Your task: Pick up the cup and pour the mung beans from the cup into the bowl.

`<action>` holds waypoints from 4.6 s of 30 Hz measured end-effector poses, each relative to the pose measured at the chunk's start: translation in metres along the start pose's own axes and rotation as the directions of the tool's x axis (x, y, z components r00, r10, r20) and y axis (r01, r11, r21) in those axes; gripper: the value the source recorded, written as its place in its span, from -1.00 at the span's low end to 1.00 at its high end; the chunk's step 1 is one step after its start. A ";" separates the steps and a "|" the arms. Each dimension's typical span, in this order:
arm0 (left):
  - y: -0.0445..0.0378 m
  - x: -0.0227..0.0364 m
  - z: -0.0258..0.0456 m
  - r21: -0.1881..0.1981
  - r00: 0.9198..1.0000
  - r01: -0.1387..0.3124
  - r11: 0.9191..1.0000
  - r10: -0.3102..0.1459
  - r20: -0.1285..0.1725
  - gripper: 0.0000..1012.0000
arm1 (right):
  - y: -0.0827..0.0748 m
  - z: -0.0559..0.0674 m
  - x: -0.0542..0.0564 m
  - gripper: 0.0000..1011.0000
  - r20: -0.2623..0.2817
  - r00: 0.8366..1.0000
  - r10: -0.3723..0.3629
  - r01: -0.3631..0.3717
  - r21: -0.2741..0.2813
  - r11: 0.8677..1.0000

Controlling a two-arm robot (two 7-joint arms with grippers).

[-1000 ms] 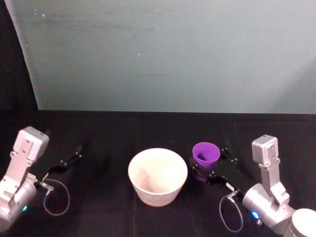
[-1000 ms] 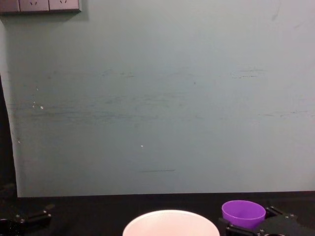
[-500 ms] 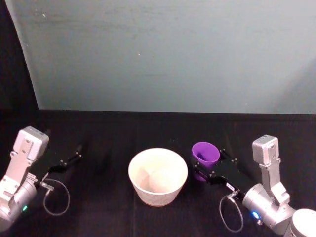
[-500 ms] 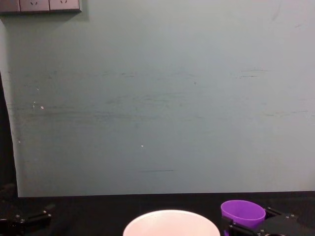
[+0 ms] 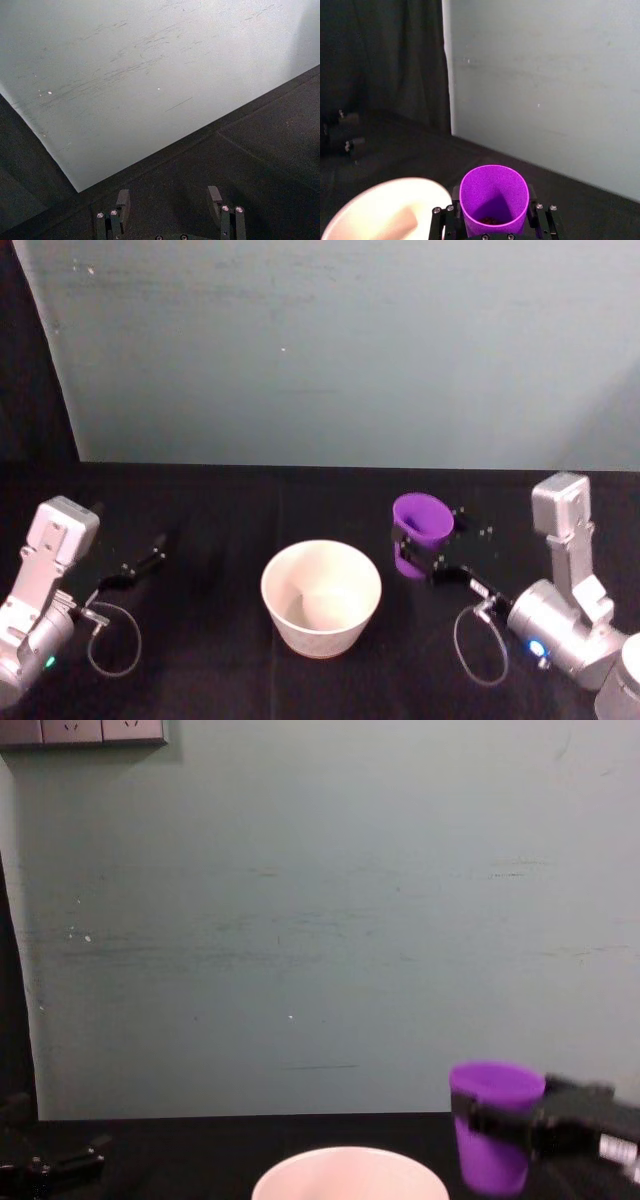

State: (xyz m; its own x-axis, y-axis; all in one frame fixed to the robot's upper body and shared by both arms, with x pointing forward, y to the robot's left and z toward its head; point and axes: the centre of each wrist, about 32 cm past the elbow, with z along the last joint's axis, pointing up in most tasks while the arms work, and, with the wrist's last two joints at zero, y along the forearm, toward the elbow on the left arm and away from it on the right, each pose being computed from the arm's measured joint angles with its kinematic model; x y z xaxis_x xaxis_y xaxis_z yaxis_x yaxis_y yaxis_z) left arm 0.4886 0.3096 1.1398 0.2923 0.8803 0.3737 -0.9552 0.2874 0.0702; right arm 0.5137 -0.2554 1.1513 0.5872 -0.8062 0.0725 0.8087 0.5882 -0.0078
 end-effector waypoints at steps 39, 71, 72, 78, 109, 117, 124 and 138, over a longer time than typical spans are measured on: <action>0.0000 0.0000 0.0000 0.000 1.000 0.000 1.000 0.000 0.000 1.00 | -0.006 0.113 0.022 0.45 -0.028 1.000 -0.008 0.008 0.003 1.000; 0.0000 0.0000 0.0000 0.000 1.000 0.000 1.000 0.000 0.000 1.00 | -0.006 0.114 0.022 0.45 -0.027 1.000 -0.008 0.008 0.002 1.000; 0.0000 0.0000 -0.0001 0.000 1.000 0.000 1.000 0.000 0.000 1.00 | -0.006 0.114 0.022 0.45 -0.027 1.000 -0.008 0.008 0.002 1.000; 0.0000 0.0000 0.0000 0.000 1.000 0.000 1.000 0.000 0.000 1.00 | -0.006 0.114 0.022 0.45 -0.026 1.000 -0.008 0.008 0.002 1.000; 0.0000 0.0000 0.0000 0.000 1.000 0.000 1.000 0.000 0.000 1.00 | -0.006 0.113 0.022 0.45 -0.026 1.000 -0.008 0.008 0.002 1.000; 0.0000 0.0000 0.0000 0.000 1.000 0.000 1.000 0.000 0.000 1.00 | -0.006 0.113 0.022 0.45 -0.026 1.000 -0.008 0.008 0.002 1.000; 0.0000 0.0000 0.0000 0.000 1.000 0.000 1.000 0.000 0.000 1.00 | -0.006 0.113 0.022 0.45 -0.026 1.000 -0.008 0.008 0.002 1.000; 0.0000 0.0000 0.0000 0.000 1.000 0.000 1.000 0.000 0.000 1.00 | -0.006 0.113 0.022 0.45 -0.026 1.000 -0.008 0.008 0.002 1.000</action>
State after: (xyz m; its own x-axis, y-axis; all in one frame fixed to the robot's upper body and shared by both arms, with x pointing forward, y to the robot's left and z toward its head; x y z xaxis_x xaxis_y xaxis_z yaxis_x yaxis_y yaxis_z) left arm 0.4886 0.3097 1.1398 0.2923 0.8803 0.3737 -0.9553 0.2873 0.0703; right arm 0.5180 -0.2694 1.2661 0.5812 -0.8125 0.0461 0.8135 0.5816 -0.0056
